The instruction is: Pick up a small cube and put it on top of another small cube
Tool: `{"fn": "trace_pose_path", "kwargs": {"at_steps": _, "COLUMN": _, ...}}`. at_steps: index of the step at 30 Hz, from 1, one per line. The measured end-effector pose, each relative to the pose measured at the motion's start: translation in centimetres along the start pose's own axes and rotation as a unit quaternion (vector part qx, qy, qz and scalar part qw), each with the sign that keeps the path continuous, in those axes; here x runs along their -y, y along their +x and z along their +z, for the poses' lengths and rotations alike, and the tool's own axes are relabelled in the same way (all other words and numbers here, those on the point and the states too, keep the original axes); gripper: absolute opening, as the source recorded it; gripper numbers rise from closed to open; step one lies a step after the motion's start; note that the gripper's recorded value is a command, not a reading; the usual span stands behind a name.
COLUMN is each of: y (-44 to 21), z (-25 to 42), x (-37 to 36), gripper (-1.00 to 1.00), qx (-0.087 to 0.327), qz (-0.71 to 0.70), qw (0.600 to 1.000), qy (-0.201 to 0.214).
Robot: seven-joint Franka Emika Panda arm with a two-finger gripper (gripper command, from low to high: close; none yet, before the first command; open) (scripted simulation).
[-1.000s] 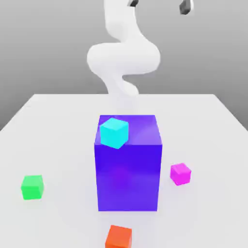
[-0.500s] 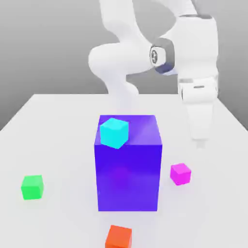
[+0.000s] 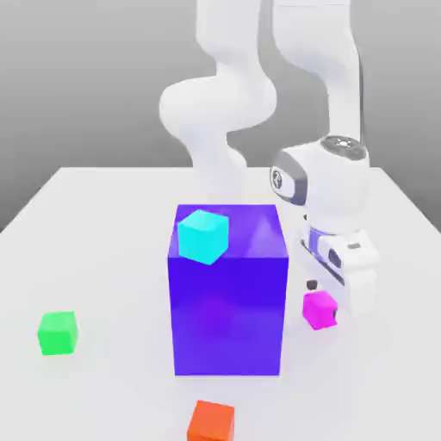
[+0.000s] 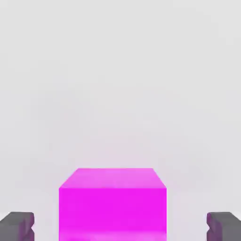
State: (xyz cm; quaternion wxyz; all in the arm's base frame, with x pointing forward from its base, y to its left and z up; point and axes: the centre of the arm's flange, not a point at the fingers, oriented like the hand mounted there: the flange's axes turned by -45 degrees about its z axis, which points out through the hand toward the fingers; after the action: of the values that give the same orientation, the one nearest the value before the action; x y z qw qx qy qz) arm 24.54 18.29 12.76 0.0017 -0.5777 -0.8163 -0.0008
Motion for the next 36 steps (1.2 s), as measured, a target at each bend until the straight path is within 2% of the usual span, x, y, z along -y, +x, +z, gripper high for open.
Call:
{"fn": "trace_pose_path", "kwargs": {"at_steps": 7, "y": 0.0, "z": 0.0, "x": 0.0, "gripper": -1.00, "qx": 0.000, "qz": 0.000, "qw": 1.000, "qy": 0.001}}
{"fn": "trace_pose_path", "kwargs": {"at_steps": 16, "y": 0.0, "z": -5.9, "x": 0.0, "gripper": -1.00, "qx": -0.001, "qz": 0.000, "qw": 1.000, "qy": 0.001}}
{"fn": "trace_pose_path", "kwargs": {"at_steps": 22, "y": 2.1, "z": -7.3, "x": -6.2, "gripper": -1.00, "qx": 0.006, "qz": 0.004, "qw": 1.000, "qy": -0.030}}
{"fn": "trace_pose_path", "kwargs": {"at_steps": 31, "y": -13.4, "z": -9.6, "x": -18.7, "gripper": -1.00, "qx": 0.038, "qz": 0.225, "qw": 0.971, "qy": -0.073}}
{"fn": "trace_pose_path", "kwargs": {"at_steps": 36, "y": -25.8, "z": -10.9, "x": -18.5, "gripper": -1.00, "qx": 0.066, "qz": 0.355, "qw": 0.929, "qy": -0.076}}
